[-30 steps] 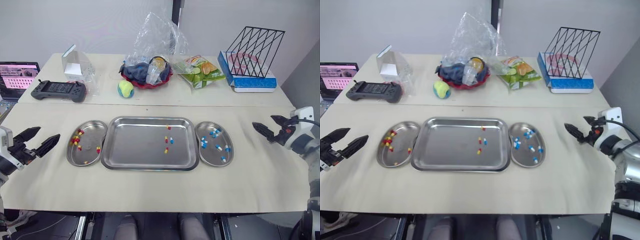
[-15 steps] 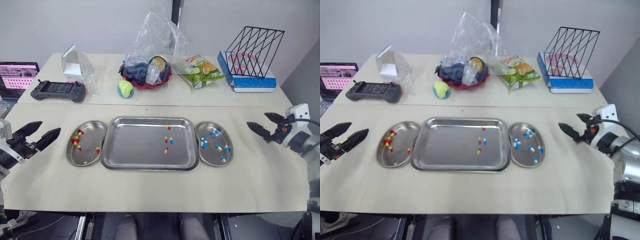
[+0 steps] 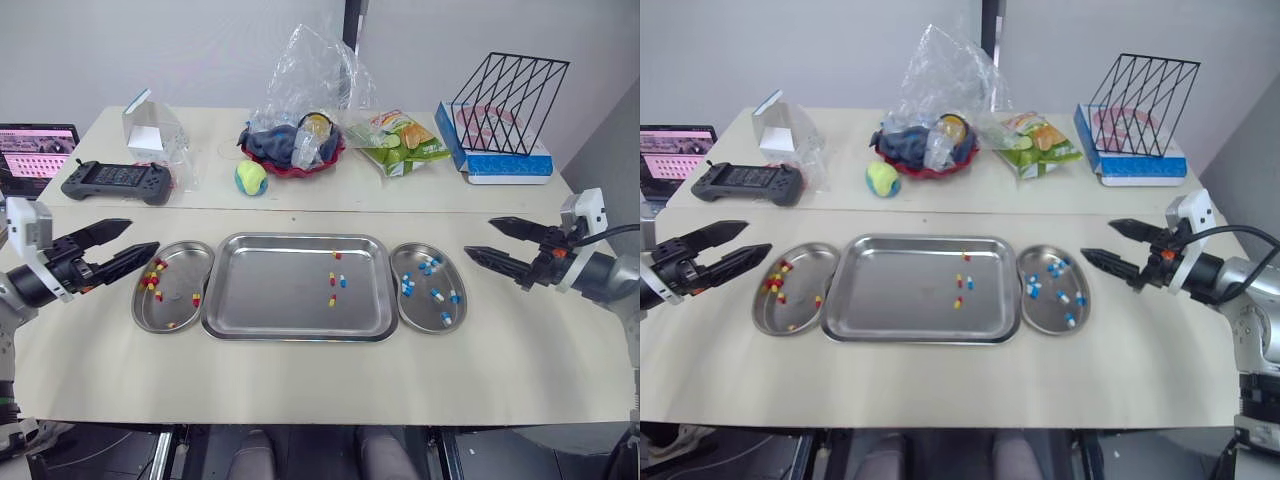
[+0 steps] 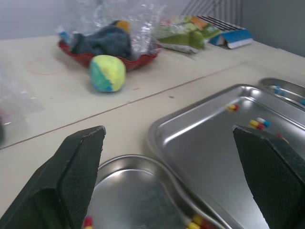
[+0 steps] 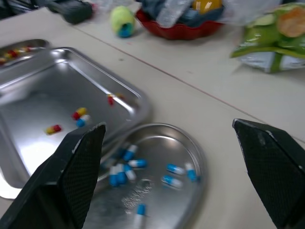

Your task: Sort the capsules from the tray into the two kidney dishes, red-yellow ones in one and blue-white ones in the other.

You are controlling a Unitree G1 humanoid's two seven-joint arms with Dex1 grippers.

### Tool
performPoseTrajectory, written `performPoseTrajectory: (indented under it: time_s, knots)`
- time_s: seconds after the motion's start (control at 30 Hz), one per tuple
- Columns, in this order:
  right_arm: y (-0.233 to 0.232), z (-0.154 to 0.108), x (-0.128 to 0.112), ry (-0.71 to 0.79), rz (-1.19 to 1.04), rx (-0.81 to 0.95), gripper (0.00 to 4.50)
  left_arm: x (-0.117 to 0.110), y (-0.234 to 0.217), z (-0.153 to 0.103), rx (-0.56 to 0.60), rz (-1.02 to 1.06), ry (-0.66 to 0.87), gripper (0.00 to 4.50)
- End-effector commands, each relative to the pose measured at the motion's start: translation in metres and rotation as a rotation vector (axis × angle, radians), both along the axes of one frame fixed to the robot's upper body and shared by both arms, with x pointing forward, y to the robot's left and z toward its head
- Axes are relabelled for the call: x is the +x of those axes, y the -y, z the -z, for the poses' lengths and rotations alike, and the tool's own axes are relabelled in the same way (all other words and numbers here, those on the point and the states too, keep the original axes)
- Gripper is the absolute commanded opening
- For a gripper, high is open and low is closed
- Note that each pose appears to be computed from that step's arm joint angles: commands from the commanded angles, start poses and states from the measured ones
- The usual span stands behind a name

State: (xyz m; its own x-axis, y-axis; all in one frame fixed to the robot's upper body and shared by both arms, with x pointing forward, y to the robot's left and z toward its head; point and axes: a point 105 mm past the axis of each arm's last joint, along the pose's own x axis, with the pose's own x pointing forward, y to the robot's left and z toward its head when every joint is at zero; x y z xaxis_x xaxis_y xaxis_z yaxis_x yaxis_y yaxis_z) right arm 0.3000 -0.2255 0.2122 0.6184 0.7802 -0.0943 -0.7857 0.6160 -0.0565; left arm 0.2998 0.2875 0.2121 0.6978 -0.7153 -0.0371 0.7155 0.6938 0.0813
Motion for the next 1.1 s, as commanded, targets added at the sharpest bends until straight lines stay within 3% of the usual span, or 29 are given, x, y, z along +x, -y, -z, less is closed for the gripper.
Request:
performPoseTrajectory:
  time_s: [0.03, 0.33, 0.43, 0.67, 0.97, 1.1]
  knots:
    - [-0.012, -0.016, -0.017, 0.008, -0.057, 0.034, 4.47, 0.001, 0.015, -0.018, 0.070, 0.067, 0.065, 4.50]
    - [-0.004, -0.003, -0.028, -0.003, -0.023, -0.055, 4.47, -0.008, 0.075, -0.017, 0.130, 0.311, -0.032, 4.50]
    - [0.000, -0.003, -0.032, -0.005, -0.020, -0.067, 4.47, -0.014, 0.107, -0.013, 0.087, 0.396, -0.099, 4.50]
    - [0.004, -0.001, -0.034, -0.006, -0.012, -0.084, 4.47, -0.010, 0.148, -0.004, 0.076, 0.388, -0.025, 4.50]
    - [-0.004, -0.007, -0.040, -0.002, -0.059, -0.096, 4.47, -0.013, 0.207, 0.043, 0.051, 0.337, -0.082, 4.50]
    - [-0.003, -0.008, -0.044, 0.010, -0.056, -0.118, 4.47, -0.003, 0.215, 0.066, 0.139, 0.253, -0.098, 4.50]
